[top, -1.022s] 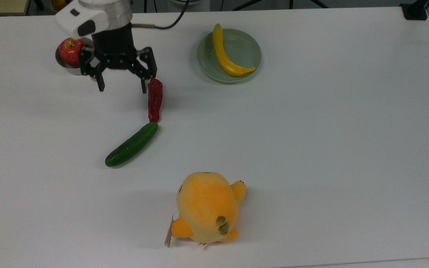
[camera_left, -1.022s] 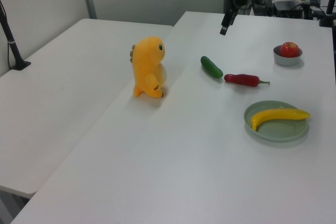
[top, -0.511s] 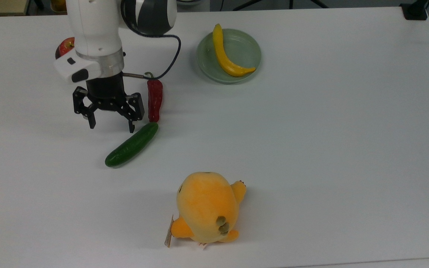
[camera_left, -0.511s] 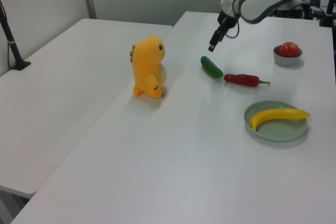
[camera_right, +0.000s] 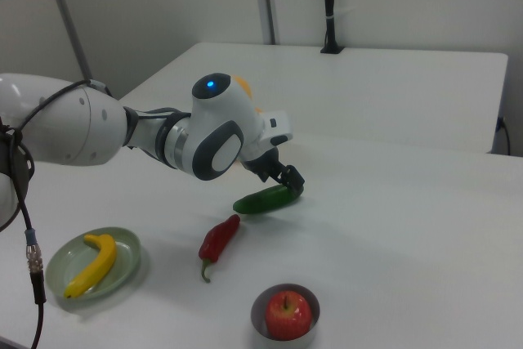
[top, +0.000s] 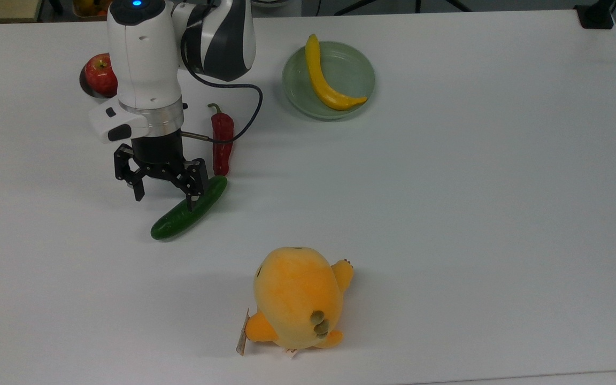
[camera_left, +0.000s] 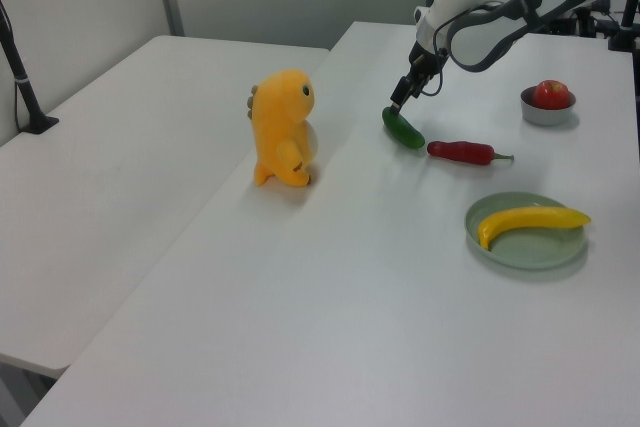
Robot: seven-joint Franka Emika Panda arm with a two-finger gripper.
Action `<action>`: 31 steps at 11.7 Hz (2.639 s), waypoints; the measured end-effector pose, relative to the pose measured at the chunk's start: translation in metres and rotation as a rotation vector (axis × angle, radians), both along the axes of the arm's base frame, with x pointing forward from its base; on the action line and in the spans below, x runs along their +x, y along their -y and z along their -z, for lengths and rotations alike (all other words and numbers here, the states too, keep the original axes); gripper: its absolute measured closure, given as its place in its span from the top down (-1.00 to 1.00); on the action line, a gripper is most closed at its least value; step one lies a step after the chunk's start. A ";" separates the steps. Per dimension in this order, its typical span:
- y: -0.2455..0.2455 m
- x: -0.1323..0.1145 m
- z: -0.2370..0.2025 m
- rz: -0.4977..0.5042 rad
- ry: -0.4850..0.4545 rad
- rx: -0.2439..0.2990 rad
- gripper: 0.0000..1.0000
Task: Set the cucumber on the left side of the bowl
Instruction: 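Move the open gripper down over the green cucumber, then close the gripper on the middle of the green cucumber, then lift the cucumber and carry it toward the apple bowl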
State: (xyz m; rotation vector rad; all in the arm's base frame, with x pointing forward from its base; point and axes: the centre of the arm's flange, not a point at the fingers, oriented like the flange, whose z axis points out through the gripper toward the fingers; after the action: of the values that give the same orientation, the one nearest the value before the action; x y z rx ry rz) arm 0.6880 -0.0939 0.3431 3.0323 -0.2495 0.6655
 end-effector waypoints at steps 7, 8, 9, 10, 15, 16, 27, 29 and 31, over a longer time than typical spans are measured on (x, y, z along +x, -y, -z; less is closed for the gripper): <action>-0.010 0.001 0.028 0.097 -0.036 0.007 1.00; -0.013 0.002 0.029 0.089 -0.038 0.001 0.90; -0.016 0.002 0.030 0.078 -0.039 -0.009 0.87; -0.018 0.002 0.030 0.067 -0.041 -0.020 0.71; -0.019 0.002 0.029 0.042 -0.042 -0.050 -0.07; -0.018 0.003 0.028 0.043 -0.040 -0.050 -0.07; -0.015 -0.085 -0.083 -0.111 -0.548 -0.079 -0.07; -0.013 -0.110 -0.076 -0.223 -0.634 -0.077 -0.07; -0.008 -0.127 -0.060 -0.282 -0.680 -0.069 -0.07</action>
State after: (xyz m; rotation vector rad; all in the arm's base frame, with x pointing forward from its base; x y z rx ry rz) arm 0.5609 -0.0863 0.4035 3.0263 0.2178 -0.3669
